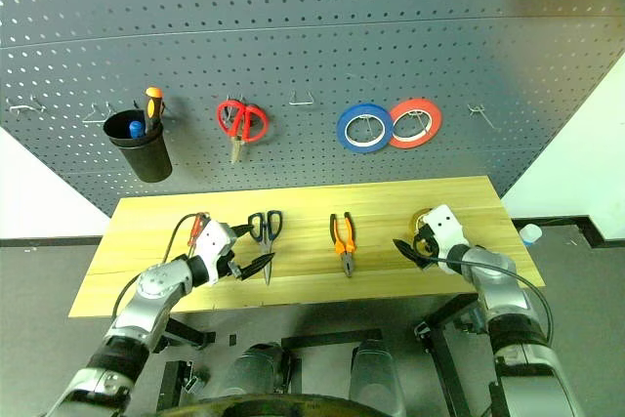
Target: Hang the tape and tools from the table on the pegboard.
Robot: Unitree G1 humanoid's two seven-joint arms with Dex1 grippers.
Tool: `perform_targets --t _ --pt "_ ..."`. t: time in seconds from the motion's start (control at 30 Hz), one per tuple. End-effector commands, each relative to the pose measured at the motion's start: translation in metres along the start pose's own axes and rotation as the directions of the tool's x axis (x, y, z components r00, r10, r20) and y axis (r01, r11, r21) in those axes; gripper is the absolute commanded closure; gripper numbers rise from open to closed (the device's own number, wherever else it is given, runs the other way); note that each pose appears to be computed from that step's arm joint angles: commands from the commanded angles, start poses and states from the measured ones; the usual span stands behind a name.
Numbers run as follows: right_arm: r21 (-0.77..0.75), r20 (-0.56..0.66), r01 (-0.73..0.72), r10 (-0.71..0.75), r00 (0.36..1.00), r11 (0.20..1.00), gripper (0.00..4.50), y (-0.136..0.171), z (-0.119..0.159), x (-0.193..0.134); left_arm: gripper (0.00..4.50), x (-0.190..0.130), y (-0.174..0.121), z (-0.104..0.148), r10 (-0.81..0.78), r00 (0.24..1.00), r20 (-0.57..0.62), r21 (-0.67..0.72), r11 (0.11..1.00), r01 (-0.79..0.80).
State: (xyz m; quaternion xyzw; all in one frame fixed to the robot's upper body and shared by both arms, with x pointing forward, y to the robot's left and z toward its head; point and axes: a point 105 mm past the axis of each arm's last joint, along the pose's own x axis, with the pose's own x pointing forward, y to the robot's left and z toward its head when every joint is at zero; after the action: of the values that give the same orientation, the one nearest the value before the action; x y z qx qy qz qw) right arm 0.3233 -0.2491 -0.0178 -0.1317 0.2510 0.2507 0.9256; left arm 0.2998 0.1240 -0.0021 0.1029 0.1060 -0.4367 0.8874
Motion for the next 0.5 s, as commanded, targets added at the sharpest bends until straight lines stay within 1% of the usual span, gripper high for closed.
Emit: perform_targets --t 0.03,0.13,0.23,0.33,0.5 --pt "0.005 -0.081 0.039 -0.039 0.996 0.999 0.03 -0.014 0.004 0.007 0.00 0.016 -0.004 0.014 -0.089 0.996 0.011 0.046 0.995 0.088" --pt "0.033 -0.128 0.050 -0.045 0.991 0.998 0.03 -0.021 0.003 0.011 0.00 0.026 -0.008 0.022 -0.152 0.988 0.015 0.064 0.987 0.151" --pt "0.015 -0.193 0.071 -0.066 0.979 0.997 0.03 -0.027 -0.001 0.014 0.00 0.033 -0.014 0.028 -0.218 0.976 0.009 0.069 0.974 0.217" --pt "0.008 -0.249 0.077 -0.073 0.966 0.997 0.03 -0.030 -0.005 0.017 0.00 0.034 -0.021 0.029 -0.275 0.962 -0.004 0.069 0.959 0.274" --pt "0.022 -0.315 0.074 -0.063 0.947 0.997 0.03 -0.031 -0.012 0.017 0.00 0.032 -0.027 0.031 -0.312 0.950 0.001 0.064 0.948 0.311"
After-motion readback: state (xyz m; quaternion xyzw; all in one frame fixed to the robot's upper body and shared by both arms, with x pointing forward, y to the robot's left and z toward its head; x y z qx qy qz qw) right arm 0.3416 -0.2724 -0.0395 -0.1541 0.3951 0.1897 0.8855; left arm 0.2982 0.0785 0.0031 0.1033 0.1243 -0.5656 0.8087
